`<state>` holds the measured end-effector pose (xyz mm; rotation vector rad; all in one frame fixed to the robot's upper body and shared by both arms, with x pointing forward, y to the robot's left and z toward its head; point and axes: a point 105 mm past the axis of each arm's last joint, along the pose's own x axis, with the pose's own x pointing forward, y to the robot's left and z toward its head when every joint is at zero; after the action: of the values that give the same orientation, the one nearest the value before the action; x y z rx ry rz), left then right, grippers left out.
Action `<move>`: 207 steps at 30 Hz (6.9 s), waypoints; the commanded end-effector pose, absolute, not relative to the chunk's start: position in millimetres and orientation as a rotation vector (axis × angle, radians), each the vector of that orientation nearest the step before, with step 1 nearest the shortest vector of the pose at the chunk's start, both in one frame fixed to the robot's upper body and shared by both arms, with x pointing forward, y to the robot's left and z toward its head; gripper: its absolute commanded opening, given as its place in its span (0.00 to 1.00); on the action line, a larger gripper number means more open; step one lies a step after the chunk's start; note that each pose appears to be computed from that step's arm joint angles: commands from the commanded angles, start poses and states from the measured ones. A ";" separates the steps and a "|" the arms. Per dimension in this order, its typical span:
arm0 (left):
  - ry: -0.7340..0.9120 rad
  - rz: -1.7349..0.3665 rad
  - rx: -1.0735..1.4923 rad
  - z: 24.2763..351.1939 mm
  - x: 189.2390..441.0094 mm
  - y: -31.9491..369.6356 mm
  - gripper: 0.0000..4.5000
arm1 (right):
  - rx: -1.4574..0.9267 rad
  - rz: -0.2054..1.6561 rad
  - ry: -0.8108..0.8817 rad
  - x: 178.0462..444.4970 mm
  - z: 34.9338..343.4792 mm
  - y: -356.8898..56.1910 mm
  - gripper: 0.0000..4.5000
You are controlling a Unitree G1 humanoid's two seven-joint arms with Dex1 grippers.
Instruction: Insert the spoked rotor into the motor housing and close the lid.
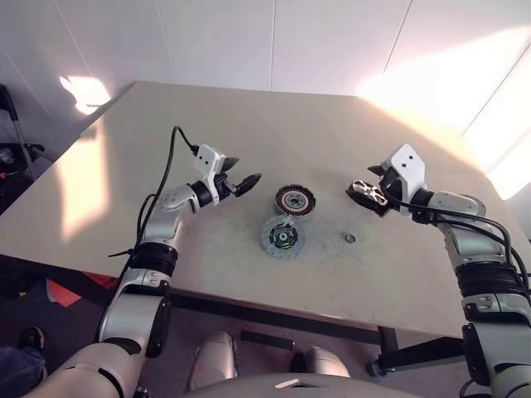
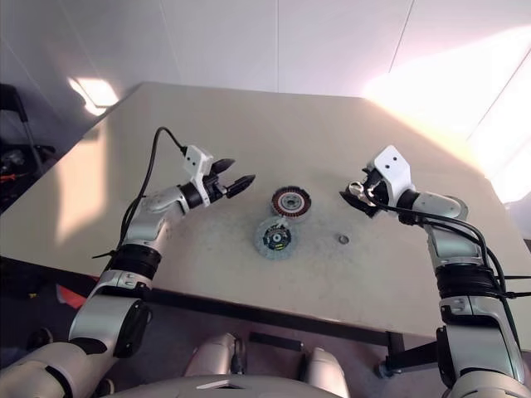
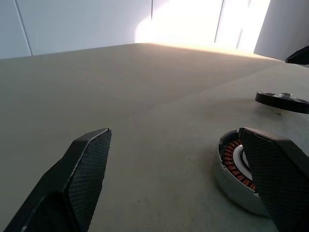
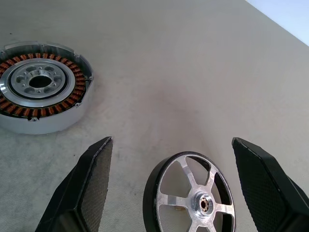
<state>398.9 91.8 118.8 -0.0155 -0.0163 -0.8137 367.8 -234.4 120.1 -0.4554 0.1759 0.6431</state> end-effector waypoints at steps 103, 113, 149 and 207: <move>-0.016 -0.817 0.031 114.0 396.3 88.5 1.00 | -0.414 1.044 0.573 230.1 54.1 -243.9 0.15; -0.009 -0.818 0.038 112.7 396.0 90.3 1.00 | -0.467 1.073 0.619 205.3 41.8 -262.3 0.15; -0.030 -0.756 0.036 113.9 401.6 100.6 1.00 | -1.174 1.378 0.229 373.8 121.3 -132.8 0.67; -0.008 -0.733 0.028 98.0 387.9 93.8 1.00 | -0.166 0.707 0.798 370.0 121.1 -154.8 0.48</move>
<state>386.1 95.4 81.9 0.0107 0.0499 -0.7267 370.7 -155.5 114.6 -0.1881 0.8049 0.7317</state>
